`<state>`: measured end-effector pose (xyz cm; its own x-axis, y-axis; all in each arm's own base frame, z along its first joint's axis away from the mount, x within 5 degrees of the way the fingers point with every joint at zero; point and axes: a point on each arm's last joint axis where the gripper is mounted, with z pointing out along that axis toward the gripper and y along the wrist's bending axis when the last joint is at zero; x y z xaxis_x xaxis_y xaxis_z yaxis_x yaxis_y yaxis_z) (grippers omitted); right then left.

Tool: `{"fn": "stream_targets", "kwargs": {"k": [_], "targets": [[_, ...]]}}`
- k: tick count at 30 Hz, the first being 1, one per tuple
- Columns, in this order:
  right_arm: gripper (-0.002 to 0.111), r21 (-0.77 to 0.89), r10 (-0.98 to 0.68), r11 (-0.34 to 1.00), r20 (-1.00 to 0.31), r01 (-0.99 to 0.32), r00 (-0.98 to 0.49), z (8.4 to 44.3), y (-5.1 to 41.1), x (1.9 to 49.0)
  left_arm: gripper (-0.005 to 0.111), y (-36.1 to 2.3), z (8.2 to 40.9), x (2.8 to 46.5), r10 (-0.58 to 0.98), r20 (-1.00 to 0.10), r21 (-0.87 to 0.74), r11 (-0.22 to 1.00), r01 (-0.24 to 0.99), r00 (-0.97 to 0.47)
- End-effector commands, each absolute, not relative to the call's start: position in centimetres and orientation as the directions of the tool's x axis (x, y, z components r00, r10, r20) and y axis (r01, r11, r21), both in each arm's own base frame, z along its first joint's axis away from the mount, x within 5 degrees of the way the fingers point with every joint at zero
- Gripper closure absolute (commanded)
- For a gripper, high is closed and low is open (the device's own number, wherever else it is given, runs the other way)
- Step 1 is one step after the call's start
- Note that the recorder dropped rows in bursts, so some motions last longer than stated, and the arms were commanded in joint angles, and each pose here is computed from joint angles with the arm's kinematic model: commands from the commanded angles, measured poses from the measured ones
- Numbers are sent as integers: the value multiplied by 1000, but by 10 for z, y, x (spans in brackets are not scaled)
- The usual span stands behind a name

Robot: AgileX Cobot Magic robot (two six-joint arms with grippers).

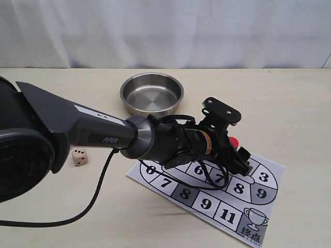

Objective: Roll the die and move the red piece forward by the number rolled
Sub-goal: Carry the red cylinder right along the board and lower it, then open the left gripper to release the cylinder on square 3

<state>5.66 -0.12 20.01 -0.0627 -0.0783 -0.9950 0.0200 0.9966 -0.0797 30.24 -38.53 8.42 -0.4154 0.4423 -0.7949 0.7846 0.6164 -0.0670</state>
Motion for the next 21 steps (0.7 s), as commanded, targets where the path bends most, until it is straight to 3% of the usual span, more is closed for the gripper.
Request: {"fn": "stream_targets", "kwargs": {"k": [1,10,16,18,21], "targets": [[104,-82,-80,996,-995,23,-54,200,-1,56,27,-387,89,303,429,-813,-65,604,794,-393],[104,-82,-80,996,-995,23,-54,200,-1,56,27,-381,138,303,420,-824,-41,626,779,-381],[104,-82,-80,996,-995,23,-54,200,-1,56,28,-362,177,300,533,-752,75,654,753,-388],[104,-82,-80,996,-995,23,-54,200,-1,56,33,-355,188,298,557,-728,103,665,740,-400],[104,-82,-80,996,-995,23,-54,200,-1,56,53,-343,203,296,582,-682,131,692,710,-442]]}}
